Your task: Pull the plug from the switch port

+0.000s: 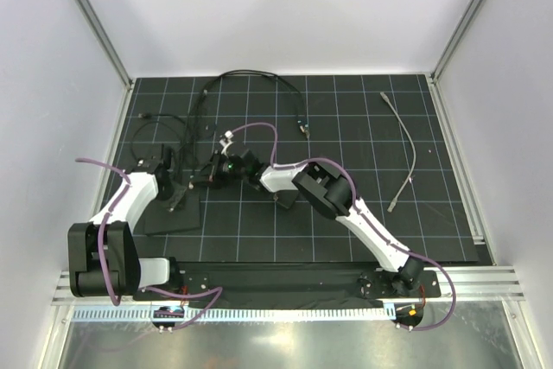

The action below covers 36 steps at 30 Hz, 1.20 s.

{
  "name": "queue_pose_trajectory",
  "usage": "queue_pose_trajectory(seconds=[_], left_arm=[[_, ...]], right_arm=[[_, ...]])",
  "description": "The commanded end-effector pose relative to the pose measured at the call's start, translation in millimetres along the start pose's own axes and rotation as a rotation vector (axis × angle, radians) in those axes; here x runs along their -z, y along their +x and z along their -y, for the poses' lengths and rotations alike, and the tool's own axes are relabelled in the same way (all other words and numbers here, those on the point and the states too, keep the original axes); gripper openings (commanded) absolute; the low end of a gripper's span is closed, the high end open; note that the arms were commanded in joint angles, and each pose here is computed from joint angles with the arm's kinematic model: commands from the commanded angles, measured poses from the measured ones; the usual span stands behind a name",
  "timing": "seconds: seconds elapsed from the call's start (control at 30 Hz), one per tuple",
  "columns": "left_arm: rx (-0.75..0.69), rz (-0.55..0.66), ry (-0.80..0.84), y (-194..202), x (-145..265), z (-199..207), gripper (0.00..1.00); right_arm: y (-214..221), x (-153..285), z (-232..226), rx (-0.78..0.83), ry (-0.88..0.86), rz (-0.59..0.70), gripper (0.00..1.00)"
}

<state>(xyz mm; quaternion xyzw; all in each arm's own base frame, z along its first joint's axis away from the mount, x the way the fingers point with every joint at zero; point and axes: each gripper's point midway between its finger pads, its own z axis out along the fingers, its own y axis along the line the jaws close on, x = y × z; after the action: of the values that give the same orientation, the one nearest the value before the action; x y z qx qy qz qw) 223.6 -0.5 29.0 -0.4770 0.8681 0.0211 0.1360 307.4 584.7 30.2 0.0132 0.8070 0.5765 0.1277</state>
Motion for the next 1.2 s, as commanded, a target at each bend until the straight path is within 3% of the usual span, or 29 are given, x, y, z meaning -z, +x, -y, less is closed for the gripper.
queue_pose_trajectory(seconds=[0.0,0.1,0.23,0.43,0.6,0.8,1.03,1.1,1.17], left_arm=[[-0.057,-0.137,-0.220,43.3,-23.6,-60.6,0.00],[-0.056,-0.129,-0.207,43.1,-23.9,-59.8,0.00],[-0.081,-0.126,-0.163,38.6,-20.7,-49.3,0.00],[-0.118,0.000,0.003,8.1,5.5,-17.4,0.00],[-0.122,0.092,0.095,-11.0,29.7,-2.4,0.01],[-0.180,0.117,0.170,-17.2,40.1,11.4,0.01],[-0.201,0.098,0.289,-14.0,48.2,33.5,0.02],[-0.211,0.110,0.297,-17.9,52.1,36.2,0.02],[-0.215,0.114,0.302,-18.5,53.3,37.0,0.03]], right_arm=[[-60.4,1.6,3.7,0.002,-0.013,0.147,0.01],[-71.8,0.3,-1.5,0.089,0.056,0.157,0.01],[-57.7,7.0,-10.7,0.235,0.102,0.020,0.01],[-38.7,84.8,-78.1,0.401,0.107,-0.058,0.01],[-38.9,136.9,-112.1,0.404,0.079,-0.078,0.01],[-69.2,207.3,-141.9,0.441,0.139,0.029,0.01],[-179.6,321.3,-143.1,0.428,0.240,0.319,0.01],[-188.9,331.1,-132.3,0.425,0.286,0.336,0.01],[-187.2,315.8,-114.0,0.425,0.301,0.272,0.01]])
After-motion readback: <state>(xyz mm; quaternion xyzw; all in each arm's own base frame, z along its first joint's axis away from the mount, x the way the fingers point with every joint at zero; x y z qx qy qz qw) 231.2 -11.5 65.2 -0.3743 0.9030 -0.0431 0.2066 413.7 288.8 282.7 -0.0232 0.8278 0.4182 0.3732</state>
